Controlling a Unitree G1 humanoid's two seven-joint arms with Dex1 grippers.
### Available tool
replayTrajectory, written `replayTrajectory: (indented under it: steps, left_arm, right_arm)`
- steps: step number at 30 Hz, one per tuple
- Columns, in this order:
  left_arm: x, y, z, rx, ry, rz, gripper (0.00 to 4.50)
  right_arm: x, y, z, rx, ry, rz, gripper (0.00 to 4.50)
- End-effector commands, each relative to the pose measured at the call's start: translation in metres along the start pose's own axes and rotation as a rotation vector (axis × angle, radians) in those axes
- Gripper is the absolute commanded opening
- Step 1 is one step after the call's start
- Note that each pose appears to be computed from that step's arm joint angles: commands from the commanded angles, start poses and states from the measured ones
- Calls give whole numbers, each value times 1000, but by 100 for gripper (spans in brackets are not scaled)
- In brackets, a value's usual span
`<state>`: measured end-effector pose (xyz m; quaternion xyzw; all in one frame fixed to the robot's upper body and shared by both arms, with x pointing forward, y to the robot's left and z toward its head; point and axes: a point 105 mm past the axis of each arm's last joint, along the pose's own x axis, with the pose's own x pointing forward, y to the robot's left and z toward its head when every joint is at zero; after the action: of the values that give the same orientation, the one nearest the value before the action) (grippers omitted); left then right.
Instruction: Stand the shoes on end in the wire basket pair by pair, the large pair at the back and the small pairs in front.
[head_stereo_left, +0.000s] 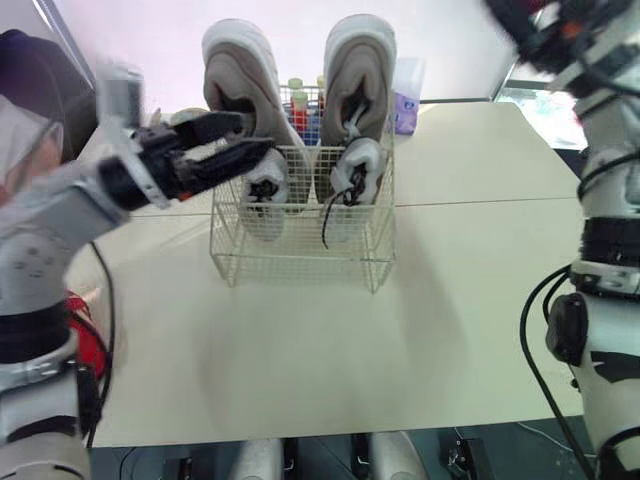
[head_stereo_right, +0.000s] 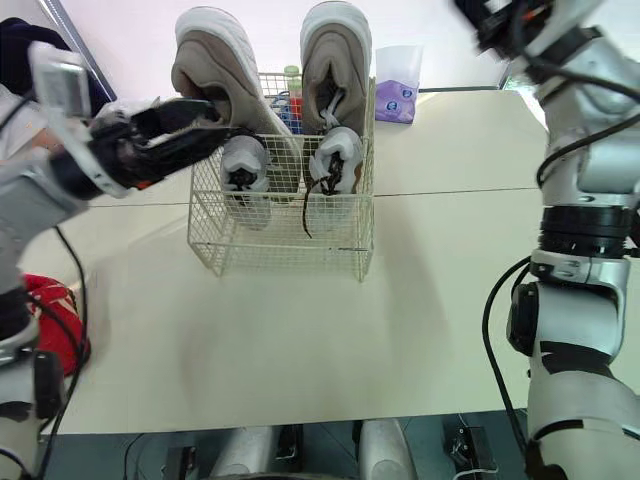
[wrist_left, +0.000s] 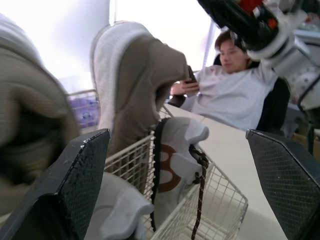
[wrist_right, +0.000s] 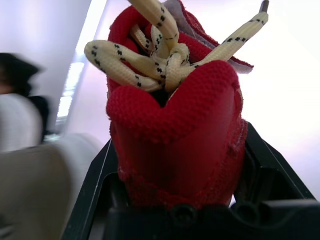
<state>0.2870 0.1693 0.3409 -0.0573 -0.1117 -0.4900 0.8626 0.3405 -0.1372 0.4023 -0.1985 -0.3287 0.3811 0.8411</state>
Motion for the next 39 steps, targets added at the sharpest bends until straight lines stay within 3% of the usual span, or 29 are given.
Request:
replayTrajectory:
  steps: [1,8,16,23,26,33,35,37,39]
  left_arm:
    - [-20,-7,36,-23,-81,-31,450]
    - [-22,-21,33,-111,-56,-71,450]
    - [-14,-32,31,-147,-70,-130,450]
    - [0,-31,19,-206,-56,-153,450]
    - [4,-28,17,-226,-60,-162,367]
    - [8,-28,17,-240,-111,-175,45]
    - [11,-28,18,-239,-145,-170,28]
    - [13,-29,18,-247,-183,-170,28]
    - [15,-32,15,-248,-214,-166,28]
  right_arm:
    - [8,42,36,-18,-95,239,193]
    - [15,84,30,2,-102,486,193]
    - [23,91,16,40,-103,504,193]
    - [23,109,16,-55,-109,562,193]
    - [22,114,13,-90,-94,578,193]
    - [21,114,14,-88,-75,554,193]
    - [21,111,14,-77,-70,530,193]
    - [20,106,12,-58,-59,505,300]
    - [19,90,11,-9,-57,424,376]
